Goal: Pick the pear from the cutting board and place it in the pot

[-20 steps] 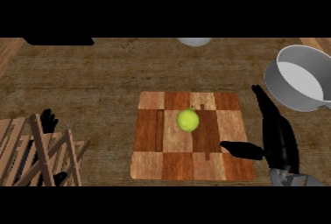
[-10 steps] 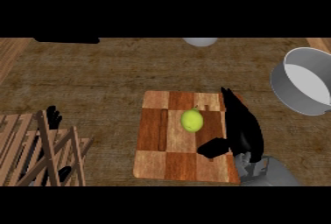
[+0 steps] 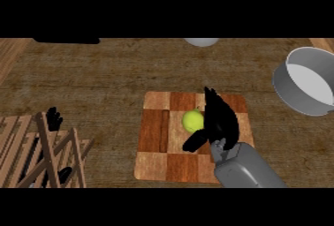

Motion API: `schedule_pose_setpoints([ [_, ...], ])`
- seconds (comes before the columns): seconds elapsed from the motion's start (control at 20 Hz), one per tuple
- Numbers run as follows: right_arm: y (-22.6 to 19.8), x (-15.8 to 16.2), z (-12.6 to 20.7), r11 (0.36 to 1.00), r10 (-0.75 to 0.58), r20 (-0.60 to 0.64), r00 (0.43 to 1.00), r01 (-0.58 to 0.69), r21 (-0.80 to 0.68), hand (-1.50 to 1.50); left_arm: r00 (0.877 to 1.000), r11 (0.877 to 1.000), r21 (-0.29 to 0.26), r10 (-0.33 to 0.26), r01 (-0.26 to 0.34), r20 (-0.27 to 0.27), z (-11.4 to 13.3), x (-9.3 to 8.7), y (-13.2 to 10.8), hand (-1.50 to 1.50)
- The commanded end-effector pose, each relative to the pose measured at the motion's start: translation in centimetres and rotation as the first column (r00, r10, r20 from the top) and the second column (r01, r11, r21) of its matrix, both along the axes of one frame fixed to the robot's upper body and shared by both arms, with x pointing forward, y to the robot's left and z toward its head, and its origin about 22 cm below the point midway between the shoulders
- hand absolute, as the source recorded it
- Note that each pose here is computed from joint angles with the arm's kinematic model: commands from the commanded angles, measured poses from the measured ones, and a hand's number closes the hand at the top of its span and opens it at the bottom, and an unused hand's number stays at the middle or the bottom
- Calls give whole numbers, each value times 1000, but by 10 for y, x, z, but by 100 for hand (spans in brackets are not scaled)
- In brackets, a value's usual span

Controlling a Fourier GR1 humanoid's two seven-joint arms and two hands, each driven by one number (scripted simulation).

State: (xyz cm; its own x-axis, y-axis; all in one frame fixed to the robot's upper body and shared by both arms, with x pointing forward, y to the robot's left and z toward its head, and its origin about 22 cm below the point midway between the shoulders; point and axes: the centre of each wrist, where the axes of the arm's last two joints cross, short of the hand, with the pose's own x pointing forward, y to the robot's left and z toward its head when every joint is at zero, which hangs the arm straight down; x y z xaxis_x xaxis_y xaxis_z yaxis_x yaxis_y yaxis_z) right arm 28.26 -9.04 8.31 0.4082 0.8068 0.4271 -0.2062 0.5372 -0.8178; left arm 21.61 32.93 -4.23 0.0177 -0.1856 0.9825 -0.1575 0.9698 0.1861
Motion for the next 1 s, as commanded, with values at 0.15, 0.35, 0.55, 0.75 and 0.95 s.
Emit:
schedule_pose_setpoints([
  [0.15, 21, 5, -4, 995, -89, -145, 985, 83, -49, -150, 984, 985, -139, -80, 102, 156, 29, 29, -72, 0],
  [0.35, 13, 13, -8, 994, -103, -138, 985, 97, -50, -150, 987, 988, -129, -69, 88, 145, 22, 23, -64, 0],
  [0.55, 19, 7, -30, 993, -107, -153, 983, 98, -65, -150, 987, 987, -136, -64, 85, 147, 19, 26, -73, 0],
  [0.75, 18, 9, -37, 993, -103, -169, 980, 94, -65, -150, 984, 984, -140, -89, 110, 151, 34, 33, -78, 0],
  [0.95, 14, 22, -35, 992, -114, -170, 979, 102, -78, -150, 987, 988, -123, -75, 93, 140, 31, 33, -78, 0],
])
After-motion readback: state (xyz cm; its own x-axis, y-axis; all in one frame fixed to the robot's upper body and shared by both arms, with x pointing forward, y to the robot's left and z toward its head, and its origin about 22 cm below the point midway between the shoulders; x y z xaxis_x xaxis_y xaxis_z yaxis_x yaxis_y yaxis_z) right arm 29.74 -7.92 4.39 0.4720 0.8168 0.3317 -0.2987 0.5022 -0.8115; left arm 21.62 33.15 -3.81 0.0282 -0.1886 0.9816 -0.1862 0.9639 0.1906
